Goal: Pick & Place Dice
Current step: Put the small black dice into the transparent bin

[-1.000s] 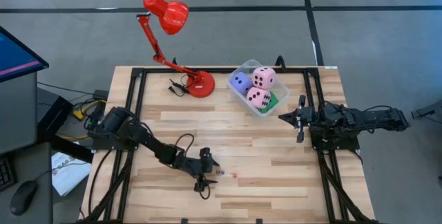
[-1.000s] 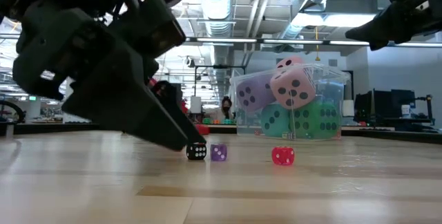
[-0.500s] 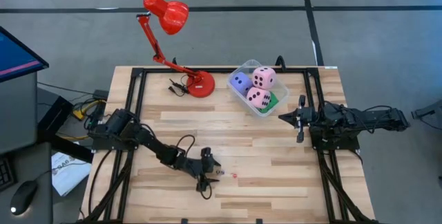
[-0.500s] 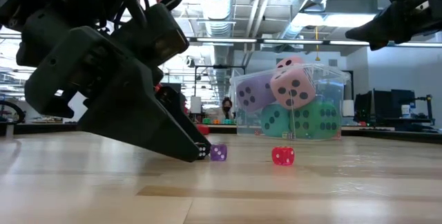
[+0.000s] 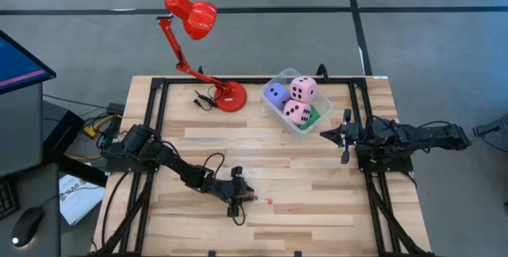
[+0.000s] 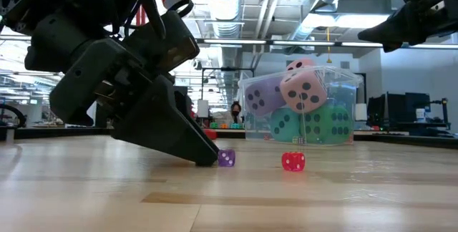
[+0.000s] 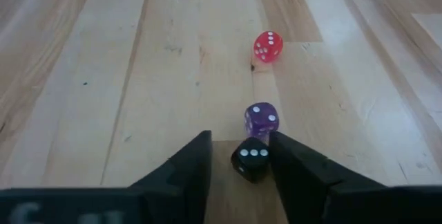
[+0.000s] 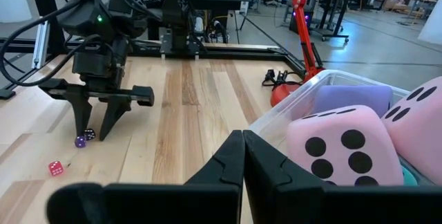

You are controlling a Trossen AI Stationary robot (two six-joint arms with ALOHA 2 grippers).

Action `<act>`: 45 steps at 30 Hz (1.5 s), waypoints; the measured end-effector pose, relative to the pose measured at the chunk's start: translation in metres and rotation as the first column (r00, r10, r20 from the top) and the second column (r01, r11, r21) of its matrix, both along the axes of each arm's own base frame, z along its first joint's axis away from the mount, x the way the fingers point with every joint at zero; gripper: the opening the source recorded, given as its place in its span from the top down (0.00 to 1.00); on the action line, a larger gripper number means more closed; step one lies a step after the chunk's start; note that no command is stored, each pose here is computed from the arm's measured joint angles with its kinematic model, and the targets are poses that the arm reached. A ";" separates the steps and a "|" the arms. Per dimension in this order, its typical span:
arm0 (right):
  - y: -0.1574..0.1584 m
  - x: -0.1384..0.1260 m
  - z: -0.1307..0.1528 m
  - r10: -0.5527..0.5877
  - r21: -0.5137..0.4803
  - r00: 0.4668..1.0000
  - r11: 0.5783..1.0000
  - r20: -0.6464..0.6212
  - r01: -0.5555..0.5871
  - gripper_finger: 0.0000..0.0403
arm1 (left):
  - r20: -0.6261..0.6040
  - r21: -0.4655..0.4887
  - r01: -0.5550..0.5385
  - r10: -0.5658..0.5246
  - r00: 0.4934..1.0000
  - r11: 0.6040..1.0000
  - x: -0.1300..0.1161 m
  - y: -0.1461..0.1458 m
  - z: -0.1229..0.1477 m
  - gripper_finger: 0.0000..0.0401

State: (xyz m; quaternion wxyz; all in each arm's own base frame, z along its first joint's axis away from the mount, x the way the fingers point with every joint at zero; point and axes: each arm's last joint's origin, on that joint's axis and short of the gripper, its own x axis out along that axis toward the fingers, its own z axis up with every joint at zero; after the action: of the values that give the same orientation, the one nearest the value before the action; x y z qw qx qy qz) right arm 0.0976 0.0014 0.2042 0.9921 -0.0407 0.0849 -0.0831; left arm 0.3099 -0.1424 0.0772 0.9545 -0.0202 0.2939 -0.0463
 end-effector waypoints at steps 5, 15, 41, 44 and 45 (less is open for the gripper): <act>0.000 0.000 0.000 0.000 0.000 1.000 1.000 0.000 0.000 1.00 | -0.002 -0.002 -0.001 0.001 1.000 1.000 0.001 0.001 0.000 0.72; 0.000 0.000 0.000 0.000 0.000 1.000 1.000 0.000 0.000 1.00 | -0.004 -0.008 0.004 -0.004 1.000 1.000 0.001 0.002 0.000 0.80; 0.000 0.000 0.000 0.000 0.000 1.000 1.000 0.000 0.000 1.00 | 0.097 0.068 -0.043 0.037 0.995 0.997 0.007 0.046 0.065 0.82; 0.000 0.000 0.000 0.000 0.000 1.000 1.000 0.003 0.000 1.00 | 0.156 0.112 -0.069 0.051 0.986 0.991 0.010 0.062 0.082 0.82; 0.000 0.000 0.000 0.000 0.000 1.000 1.000 0.003 0.000 1.00 | 0.177 0.130 -0.085 0.061 0.982 0.988 0.011 0.069 0.087 0.82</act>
State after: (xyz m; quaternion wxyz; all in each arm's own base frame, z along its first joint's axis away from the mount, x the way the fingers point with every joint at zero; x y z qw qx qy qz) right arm 0.0977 0.0014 0.2045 0.9922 -0.0404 0.0833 -0.0831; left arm 0.3208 -0.0737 0.1641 0.9766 0.0386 0.2116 0.0076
